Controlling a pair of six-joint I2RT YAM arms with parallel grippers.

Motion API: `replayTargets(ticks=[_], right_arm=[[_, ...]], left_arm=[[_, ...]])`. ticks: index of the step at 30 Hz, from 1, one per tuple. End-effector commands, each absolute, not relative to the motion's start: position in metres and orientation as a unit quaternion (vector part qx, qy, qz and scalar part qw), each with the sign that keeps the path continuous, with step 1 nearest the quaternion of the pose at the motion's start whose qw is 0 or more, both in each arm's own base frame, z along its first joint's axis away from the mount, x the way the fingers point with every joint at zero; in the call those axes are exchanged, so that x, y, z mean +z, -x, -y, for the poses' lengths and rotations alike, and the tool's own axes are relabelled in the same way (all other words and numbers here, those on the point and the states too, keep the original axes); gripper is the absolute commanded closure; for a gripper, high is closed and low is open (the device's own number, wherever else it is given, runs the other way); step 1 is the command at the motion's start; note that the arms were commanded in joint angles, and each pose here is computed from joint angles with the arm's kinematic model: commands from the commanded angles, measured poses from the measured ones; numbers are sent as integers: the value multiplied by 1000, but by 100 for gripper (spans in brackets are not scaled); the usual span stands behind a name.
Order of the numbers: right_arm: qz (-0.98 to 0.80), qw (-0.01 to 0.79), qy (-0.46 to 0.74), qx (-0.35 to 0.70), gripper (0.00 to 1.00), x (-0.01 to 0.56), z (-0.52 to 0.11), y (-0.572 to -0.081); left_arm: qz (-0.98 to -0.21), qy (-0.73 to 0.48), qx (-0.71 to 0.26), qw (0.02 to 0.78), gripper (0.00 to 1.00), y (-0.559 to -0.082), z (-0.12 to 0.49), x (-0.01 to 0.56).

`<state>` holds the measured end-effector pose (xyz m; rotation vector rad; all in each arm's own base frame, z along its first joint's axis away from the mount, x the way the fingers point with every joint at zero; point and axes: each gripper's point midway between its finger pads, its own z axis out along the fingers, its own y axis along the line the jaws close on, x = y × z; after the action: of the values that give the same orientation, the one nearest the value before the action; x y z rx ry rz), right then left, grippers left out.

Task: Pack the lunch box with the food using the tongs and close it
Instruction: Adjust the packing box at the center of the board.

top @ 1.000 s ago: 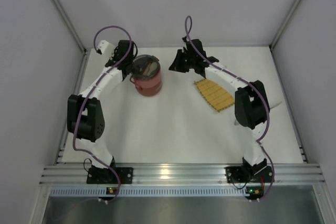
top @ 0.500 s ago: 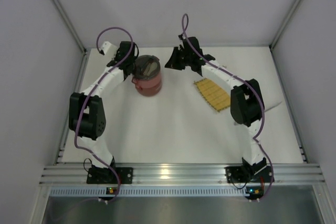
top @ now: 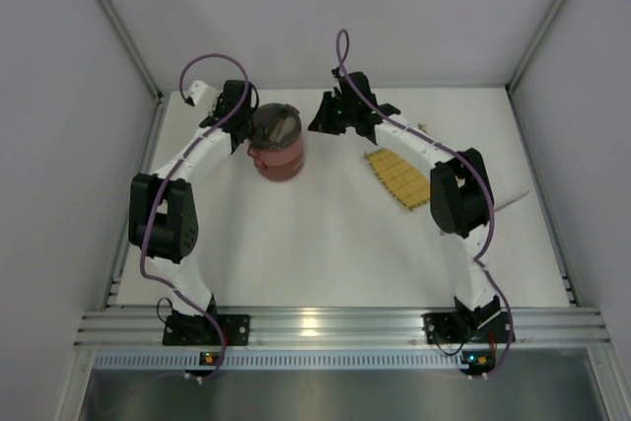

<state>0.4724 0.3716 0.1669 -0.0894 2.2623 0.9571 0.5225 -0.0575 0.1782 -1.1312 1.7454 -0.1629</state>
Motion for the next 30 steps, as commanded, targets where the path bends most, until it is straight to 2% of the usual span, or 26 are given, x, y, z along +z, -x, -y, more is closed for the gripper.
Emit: replayTargets(ticks=[1, 12, 17, 22, 26, 30], right_arm=[[-859, 367, 41, 354, 98, 199, -370, -475], [-829, 420, 44, 367, 96, 233, -362, -517], [-798, 434, 51, 415, 92, 249, -371, -532], [-776, 437, 59, 451, 83, 258, -383, -535], [-763, 445, 68, 465, 81, 263, -389, -537], [-759, 449, 69, 466, 80, 267, -389, -540]], left_arm=[[-703, 470, -81, 528, 97, -521, 56, 207], [-678, 474, -72, 557, 96, -502, 41, 252], [-676, 477, -88, 554, 96, -490, 42, 257], [-699, 448, -141, 539, 97, -495, 65, 254], [-720, 428, -167, 520, 99, -503, 84, 243], [-724, 435, -160, 511, 99, -490, 84, 232]])
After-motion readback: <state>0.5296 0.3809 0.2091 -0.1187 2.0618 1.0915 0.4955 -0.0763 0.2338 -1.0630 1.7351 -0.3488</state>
